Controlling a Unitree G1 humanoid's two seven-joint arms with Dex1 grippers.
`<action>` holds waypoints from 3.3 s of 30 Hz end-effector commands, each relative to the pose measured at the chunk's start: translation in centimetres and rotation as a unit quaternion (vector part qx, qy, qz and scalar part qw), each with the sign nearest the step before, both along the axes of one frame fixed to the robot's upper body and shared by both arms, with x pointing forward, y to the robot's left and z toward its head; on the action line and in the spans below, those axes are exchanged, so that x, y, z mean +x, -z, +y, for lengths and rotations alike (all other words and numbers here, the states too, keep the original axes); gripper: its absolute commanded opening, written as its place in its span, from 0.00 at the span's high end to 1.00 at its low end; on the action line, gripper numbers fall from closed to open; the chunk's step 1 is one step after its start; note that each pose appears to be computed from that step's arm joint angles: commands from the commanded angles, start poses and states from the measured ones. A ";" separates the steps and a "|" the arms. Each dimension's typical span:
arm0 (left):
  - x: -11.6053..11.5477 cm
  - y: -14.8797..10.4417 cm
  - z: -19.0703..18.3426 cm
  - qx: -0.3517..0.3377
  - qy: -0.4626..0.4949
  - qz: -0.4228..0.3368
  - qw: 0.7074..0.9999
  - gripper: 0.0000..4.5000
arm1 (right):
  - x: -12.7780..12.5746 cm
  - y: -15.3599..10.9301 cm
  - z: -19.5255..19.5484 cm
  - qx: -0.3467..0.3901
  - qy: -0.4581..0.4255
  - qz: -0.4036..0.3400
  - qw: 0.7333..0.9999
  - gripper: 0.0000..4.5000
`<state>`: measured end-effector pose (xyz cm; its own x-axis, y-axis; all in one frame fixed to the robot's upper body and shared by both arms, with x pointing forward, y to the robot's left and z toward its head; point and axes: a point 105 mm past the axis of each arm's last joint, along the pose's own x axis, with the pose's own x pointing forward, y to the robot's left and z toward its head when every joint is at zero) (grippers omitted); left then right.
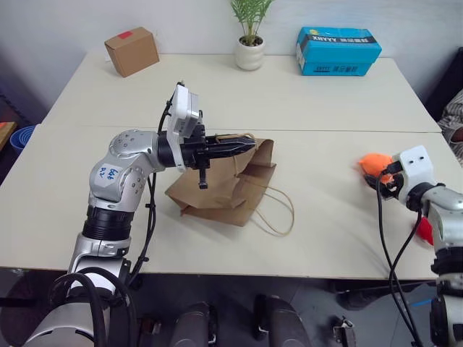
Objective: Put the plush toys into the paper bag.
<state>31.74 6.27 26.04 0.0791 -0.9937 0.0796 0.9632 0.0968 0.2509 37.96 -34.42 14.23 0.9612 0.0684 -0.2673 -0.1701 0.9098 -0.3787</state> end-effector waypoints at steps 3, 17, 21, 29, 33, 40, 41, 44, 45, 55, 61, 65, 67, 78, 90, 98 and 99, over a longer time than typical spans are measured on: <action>-0.6 -1.5 -0.2 -0.003 0.004 -0.039 0.999 1.00 | 0.4 -0.8 -0.3 -0.029 -0.024 -0.003 0.999 0.65; -2.2 -2.2 -0.8 -0.015 0.071 -0.027 0.997 1.00 | -8.7 -5.6 19.0 0.128 -0.444 -0.076 0.884 0.97; -2.9 -2.3 -1.7 -0.019 0.091 -0.027 0.995 1.00 | -9.2 -5.0 23.1 0.149 -0.476 -0.046 0.865 0.97; -3.6 -2.4 -2.3 -0.027 0.110 -0.021 0.993 1.00 | -6.8 -3.5 27.0 0.110 -0.479 -0.022 0.871 0.97; -3.7 -2.1 -2.2 -0.030 0.113 -0.015 0.993 1.00 | -6.8 -2.9 28.7 0.071 -0.515 -0.014 0.854 0.97; -3.7 -1.4 -2.5 -0.026 0.118 -0.011 0.993 1.00 | -5.4 -2.3 31.3 0.103 -0.541 -0.006 0.835 0.97; -3.7 -1.4 -2.5 -0.025 0.117 -0.011 0.993 1.00 | -5.3 -2.4 31.3 0.112 -0.539 -0.003 0.835 0.97; -3.5 -1.2 -2.2 -0.023 0.112 -0.011 0.993 1.00 | -6.0 -2.6 30.9 0.113 -0.556 0.002 0.823 0.74; -3.5 -1.2 -2.2 -0.023 0.111 -0.011 0.994 1.00 | -6.2 -2.7 30.7 0.110 -0.559 0.001 0.822 0.67; -2.7 -0.6 -0.9 -0.015 0.081 -0.011 0.996 1.00 | -11.6 -7.5 22.5 0.136 -0.573 -0.073 0.805 0.05; -2.7 -0.4 -1.0 -0.022 0.074 -0.016 0.997 1.00 | -13.6 -7.5 11.4 0.109 -0.346 -0.123 0.924 0.02; -2.7 -0.2 -1.1 -0.032 0.070 -0.014 0.997 1.00 | -17.8 -5.9 2.9 0.051 -0.150 -0.144 0.977 0.02; -2.7 -0.1 -1.1 -0.035 0.068 -0.012 0.997 1.00 | -20.7 -4.6 0.0 0.023 -0.076 -0.135 0.988 0.02; -2.6 0.4 -1.5 -0.036 0.064 -0.007 0.997 1.00 | -23.4 -0.6 -3.6 0.023 0.053 -0.035 0.998 0.02; -2.9 0.2 -1.7 -0.036 0.063 -0.009 0.997 1.00 | -16.4 2.7 -6.6 0.040 0.070 0.162 0.983 0.23; -2.9 -0.4 -0.7 -0.037 0.057 -0.005 0.998 1.00 | -13.5 -0.2 -1.1 0.081 -0.097 0.168 0.978 0.86; -3.1 -0.6 -0.6 -0.041 0.064 0.004 0.997 1.00 | -13.1 -1.1 0.9 0.096 -0.143 0.155 0.973 0.94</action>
<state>29.42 5.38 25.27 -0.0156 -0.9905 0.1365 0.9780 0.0133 0.2083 24.30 -36.38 13.40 0.7890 0.2640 -0.5548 -0.3865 0.9152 -0.1142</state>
